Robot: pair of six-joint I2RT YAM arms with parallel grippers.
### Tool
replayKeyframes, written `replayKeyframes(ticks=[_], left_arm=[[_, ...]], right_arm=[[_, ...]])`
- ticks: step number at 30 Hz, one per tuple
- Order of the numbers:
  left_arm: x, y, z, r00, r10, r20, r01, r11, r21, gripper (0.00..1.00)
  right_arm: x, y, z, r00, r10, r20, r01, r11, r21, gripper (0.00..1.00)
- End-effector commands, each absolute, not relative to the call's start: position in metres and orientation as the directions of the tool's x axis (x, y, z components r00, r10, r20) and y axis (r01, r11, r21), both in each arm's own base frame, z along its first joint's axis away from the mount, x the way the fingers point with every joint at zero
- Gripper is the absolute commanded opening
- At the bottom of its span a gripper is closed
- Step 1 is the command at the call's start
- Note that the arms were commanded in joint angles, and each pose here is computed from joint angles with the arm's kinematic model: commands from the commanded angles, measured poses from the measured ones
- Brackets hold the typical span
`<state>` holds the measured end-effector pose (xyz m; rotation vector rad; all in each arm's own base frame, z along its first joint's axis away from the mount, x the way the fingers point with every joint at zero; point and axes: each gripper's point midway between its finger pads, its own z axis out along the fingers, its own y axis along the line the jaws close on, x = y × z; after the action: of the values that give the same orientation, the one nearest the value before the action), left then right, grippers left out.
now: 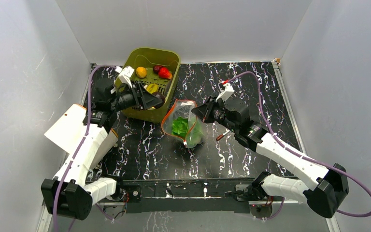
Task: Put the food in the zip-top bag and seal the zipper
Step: Place the fake fruit in the zipper food storage bag.
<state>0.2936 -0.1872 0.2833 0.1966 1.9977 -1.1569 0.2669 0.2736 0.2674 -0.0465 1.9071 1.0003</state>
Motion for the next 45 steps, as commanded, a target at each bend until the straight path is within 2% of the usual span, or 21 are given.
replayKeyframes(ticks=[1, 9, 21, 29, 37, 45], left_arm=[[0.270, -0.200, 0.303, -0.666, -0.253, -0.702, 0.559, 0.454, -0.694, 0.38], [0.244, -0.224, 0.316, -0.626, -0.209, -0.751, 0.661, 0.368, -0.654, 0.37], [0.241, -0.255, 0.282, -0.594, -0.058, -0.802, 0.703, 0.447, -0.553, 0.41], [0.249, -0.256, 0.271, -0.583, -0.020, -0.812, 0.698, 0.499, -0.513, 0.59], [0.251, -0.254, 0.267, -0.577, -0.011, -0.817, 0.695, 0.519, -0.498, 0.71], [0.252, -0.250, 0.275, -0.552, -0.017, -0.834, 0.698, 0.537, -0.474, 0.73]], right_arm=[[0.273, 0.273, 0.302, -0.482, 0.423, -0.767, -0.447, 0.634, 0.631, 0.00], [0.272, 0.272, 0.303, -0.489, 0.436, -0.756, -0.435, 0.629, 0.644, 0.00], [0.270, 0.276, 0.314, -0.483, 0.444, -0.755, -0.462, 0.603, 0.651, 0.00], [0.269, 0.278, 0.318, -0.485, 0.440, -0.756, -0.476, 0.592, 0.650, 0.00], [0.269, 0.279, 0.316, -0.484, 0.438, -0.757, -0.479, 0.592, 0.648, 0.00], [0.267, 0.277, 0.317, -0.480, 0.434, -0.762, -0.485, 0.592, 0.643, 0.00]])
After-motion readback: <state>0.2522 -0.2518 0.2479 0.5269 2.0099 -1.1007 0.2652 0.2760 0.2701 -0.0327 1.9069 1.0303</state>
